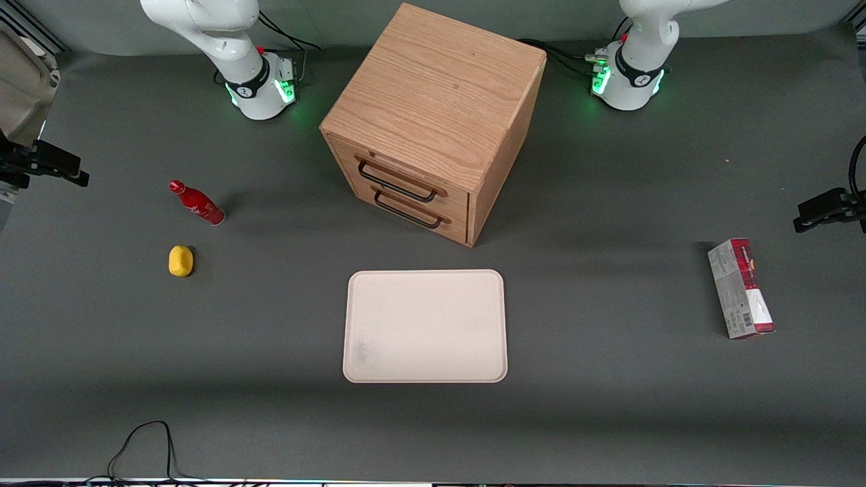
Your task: Place coke bottle on tray
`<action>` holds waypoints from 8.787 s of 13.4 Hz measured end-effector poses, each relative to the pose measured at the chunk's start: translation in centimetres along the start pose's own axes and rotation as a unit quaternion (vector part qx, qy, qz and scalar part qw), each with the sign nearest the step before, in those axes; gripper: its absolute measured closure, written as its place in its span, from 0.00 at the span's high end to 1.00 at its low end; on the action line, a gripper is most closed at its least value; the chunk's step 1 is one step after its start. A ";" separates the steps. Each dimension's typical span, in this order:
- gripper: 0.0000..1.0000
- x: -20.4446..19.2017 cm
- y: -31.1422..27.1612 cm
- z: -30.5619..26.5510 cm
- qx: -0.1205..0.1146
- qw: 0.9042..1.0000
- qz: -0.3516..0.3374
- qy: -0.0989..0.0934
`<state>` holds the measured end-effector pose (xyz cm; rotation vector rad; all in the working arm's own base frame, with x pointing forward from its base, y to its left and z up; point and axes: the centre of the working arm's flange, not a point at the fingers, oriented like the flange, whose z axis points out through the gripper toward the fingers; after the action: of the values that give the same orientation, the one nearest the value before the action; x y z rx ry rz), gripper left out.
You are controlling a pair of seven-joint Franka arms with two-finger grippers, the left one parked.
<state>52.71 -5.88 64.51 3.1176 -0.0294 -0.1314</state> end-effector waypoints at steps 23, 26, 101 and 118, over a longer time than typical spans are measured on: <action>1.00 -14.2 3.9 9.9 0.008 0.999 -0.050 0.012; 1.00 -12.9 3.7 13.9 0.006 0.998 -0.053 0.019; 0.31 15.2 -28.7 7.4 0.000 0.988 -0.148 0.042; 0.31 17.6 -40.9 21.9 -0.005 0.992 -0.118 0.042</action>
<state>69.11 34.24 40.30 3.1015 0.3411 -0.0042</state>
